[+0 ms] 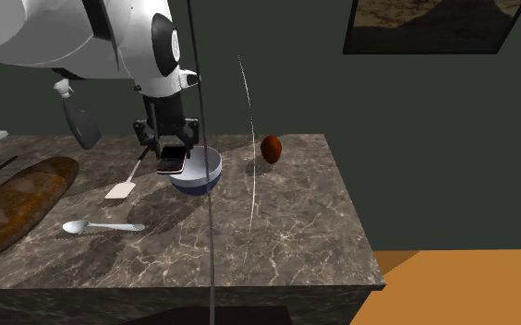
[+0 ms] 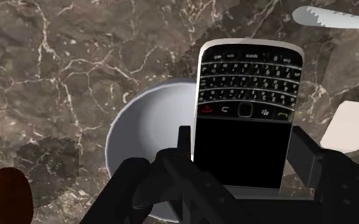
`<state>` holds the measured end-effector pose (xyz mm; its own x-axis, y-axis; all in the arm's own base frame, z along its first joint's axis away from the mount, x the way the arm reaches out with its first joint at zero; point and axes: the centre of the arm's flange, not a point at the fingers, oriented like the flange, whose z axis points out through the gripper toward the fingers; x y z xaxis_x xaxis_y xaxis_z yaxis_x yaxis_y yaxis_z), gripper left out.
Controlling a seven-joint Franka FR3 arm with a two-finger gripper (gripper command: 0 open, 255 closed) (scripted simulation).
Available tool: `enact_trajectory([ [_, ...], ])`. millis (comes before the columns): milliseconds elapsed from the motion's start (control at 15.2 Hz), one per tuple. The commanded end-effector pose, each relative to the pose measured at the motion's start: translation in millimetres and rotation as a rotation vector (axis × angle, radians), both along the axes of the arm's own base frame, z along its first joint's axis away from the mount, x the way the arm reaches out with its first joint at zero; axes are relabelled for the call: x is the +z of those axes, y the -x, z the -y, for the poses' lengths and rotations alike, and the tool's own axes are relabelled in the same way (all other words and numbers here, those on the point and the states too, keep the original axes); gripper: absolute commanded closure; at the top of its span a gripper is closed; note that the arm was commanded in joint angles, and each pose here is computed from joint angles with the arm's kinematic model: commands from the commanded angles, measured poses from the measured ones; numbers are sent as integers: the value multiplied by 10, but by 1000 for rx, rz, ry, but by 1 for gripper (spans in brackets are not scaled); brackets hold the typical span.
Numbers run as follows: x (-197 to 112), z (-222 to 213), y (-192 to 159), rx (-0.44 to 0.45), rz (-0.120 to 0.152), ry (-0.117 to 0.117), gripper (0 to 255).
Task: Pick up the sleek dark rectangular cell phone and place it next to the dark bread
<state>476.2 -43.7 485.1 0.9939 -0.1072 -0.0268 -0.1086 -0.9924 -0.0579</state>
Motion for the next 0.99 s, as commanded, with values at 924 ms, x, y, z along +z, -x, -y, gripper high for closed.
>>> enact_trajectory([
  [924,13,-2125,-33,-2,0,0,255],
])
